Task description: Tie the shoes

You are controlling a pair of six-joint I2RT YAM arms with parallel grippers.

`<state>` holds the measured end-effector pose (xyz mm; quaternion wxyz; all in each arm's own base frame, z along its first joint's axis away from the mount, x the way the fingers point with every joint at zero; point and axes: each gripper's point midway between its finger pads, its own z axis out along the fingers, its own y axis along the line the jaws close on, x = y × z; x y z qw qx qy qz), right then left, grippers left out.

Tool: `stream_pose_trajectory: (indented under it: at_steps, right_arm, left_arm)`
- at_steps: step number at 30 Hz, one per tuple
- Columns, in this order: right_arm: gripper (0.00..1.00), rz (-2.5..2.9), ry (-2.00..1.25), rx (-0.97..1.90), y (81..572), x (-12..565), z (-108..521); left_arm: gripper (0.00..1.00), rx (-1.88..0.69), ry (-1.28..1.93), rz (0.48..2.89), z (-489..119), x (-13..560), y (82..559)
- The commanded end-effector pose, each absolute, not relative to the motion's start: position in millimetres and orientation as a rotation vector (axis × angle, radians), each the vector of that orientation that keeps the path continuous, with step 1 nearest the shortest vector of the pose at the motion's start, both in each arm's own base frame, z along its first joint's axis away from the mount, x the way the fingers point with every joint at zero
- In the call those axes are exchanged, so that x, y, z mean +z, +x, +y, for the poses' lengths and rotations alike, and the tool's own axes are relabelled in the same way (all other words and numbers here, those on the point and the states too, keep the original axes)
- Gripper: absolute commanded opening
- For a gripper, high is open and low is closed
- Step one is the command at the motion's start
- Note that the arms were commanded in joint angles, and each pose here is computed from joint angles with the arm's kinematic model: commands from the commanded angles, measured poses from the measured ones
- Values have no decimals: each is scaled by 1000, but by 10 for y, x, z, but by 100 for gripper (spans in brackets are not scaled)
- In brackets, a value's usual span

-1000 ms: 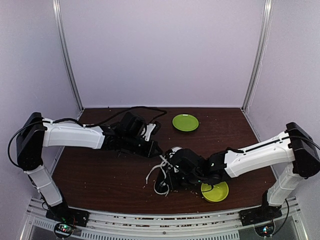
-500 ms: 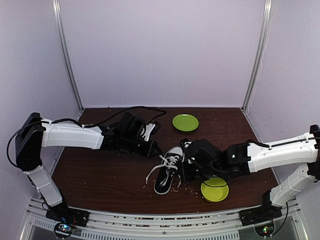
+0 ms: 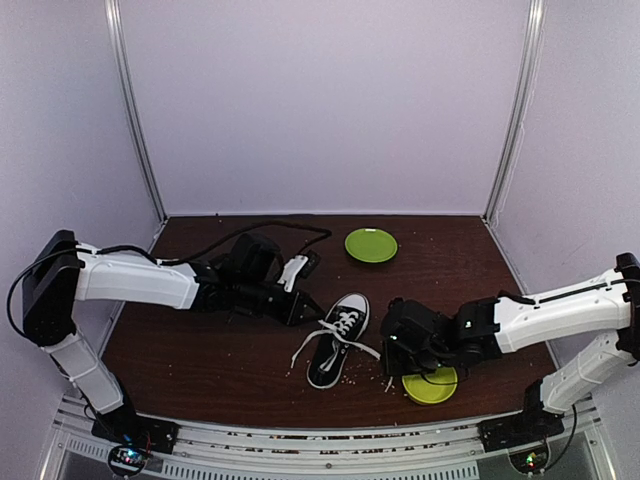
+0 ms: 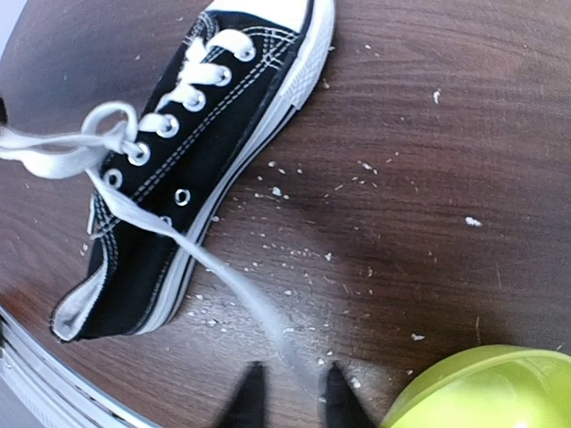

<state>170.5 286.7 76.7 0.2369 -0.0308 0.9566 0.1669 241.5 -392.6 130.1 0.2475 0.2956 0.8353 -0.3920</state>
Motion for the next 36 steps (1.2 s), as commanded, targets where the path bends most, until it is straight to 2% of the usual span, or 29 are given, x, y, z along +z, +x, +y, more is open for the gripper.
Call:
stream_pose_trajectory:
  at_steps: [1, 2, 3, 7, 15, 20, 27, 30, 32, 36]
  right_arm:
    - [43, 2523, -134, 520, 1808, 1038, 2936]
    - [51, 2496, -173, 532, 1831, 1082, 2962]
    - [56, 2470, -215, 556, 1853, 1121, 3000]
    - [61, 2373, -383, 703, 1932, 1168, 3176]
    - [59, 2265, -646, 811, 2049, 996, 3330]
    - [53, 2287, -709, 820, 2141, 720, 3311]
    - [50, 2267, -763, 921, 2123, 549, 3420]
    - [45, 2262, -778, 986, 2062, 496, 3475]
    - [39, 2268, -768, 993, 2070, 445, 3487]
    - [10, 2240, -742, 1030, 2077, 488, 3511]
  left_arm:
    - [0, -1135, 855, 2166, -3977, 1531, 2341]
    - [0, -1137, 860, 2163, -3973, 1535, 2333]
    - [0, -1138, 867, 2156, -3975, 1545, 2328]
    - [0, -1129, 899, 2153, -3979, 1538, 2316]
    - [0, -1066, 861, 2187, -3984, 1508, 2435]
    - [0, -1024, 790, 2221, -3987, 1462, 2547]
    - [0, -1004, 733, 2242, -3953, 1413, 2590]
    - [0, -1006, 745, 2247, -3955, 1405, 2562]
    - [0, -1000, 751, 2255, -3948, 1390, 2552]
    - [0, -992, 766, 2254, -3936, 1358, 2526]
